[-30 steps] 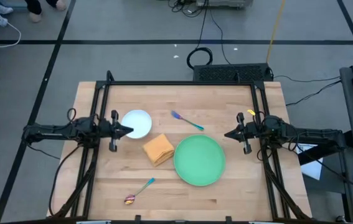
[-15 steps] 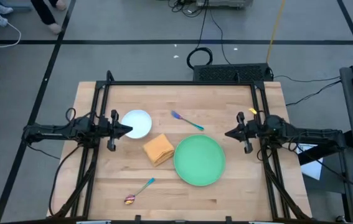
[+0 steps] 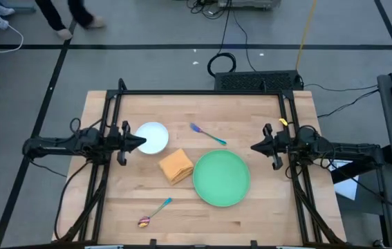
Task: Set table place
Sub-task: Put the white bowl on the light green plate
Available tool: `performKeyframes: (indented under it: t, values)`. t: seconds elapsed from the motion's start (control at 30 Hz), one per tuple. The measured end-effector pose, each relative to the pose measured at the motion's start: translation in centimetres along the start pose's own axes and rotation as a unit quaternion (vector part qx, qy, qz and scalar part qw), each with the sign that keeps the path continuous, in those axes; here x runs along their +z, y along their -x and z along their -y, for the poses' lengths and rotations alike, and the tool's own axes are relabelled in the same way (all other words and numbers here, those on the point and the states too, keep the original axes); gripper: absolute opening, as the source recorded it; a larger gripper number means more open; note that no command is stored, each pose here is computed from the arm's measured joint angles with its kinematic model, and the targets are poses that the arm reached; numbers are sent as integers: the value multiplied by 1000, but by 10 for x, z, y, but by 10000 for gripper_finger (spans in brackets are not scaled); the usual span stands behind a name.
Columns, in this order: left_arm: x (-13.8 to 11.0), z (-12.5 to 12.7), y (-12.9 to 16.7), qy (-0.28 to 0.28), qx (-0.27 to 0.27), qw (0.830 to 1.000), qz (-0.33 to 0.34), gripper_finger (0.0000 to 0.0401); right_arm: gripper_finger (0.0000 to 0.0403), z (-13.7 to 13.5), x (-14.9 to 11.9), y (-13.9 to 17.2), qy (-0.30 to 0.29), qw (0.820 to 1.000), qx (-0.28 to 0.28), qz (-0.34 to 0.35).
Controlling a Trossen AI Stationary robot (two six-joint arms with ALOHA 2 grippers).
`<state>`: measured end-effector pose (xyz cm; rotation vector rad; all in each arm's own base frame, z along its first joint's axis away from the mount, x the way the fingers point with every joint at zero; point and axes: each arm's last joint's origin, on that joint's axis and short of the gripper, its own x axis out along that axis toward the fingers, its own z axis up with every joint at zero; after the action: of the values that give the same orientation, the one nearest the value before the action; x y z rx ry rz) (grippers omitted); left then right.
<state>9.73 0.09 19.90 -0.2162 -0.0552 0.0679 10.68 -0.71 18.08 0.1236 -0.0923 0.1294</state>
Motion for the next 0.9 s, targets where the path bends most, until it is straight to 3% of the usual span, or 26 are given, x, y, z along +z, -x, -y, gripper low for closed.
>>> performKeyframes:
  t: [0.13, 0.27, 0.6, 0.9]
  values:
    - [17, 2, 1, -31, 34, 997, -55, 21, 0, 1, 3, 0, 25, 999, -15, 19]
    - [35, 5, 2, -45, 67, 992, -99, 21, 0, 3, 3, -1, 11, 998, -55, 19]
    - [65, 12, -4, -58, 83, 976, -193, 21, 0, 7, -4, -5, 13, 996, -92, -11]
    - [84, 19, -35, -104, 96, 927, -348, 21, 0, 8, -7, -7, 23, 995, -95, -27]
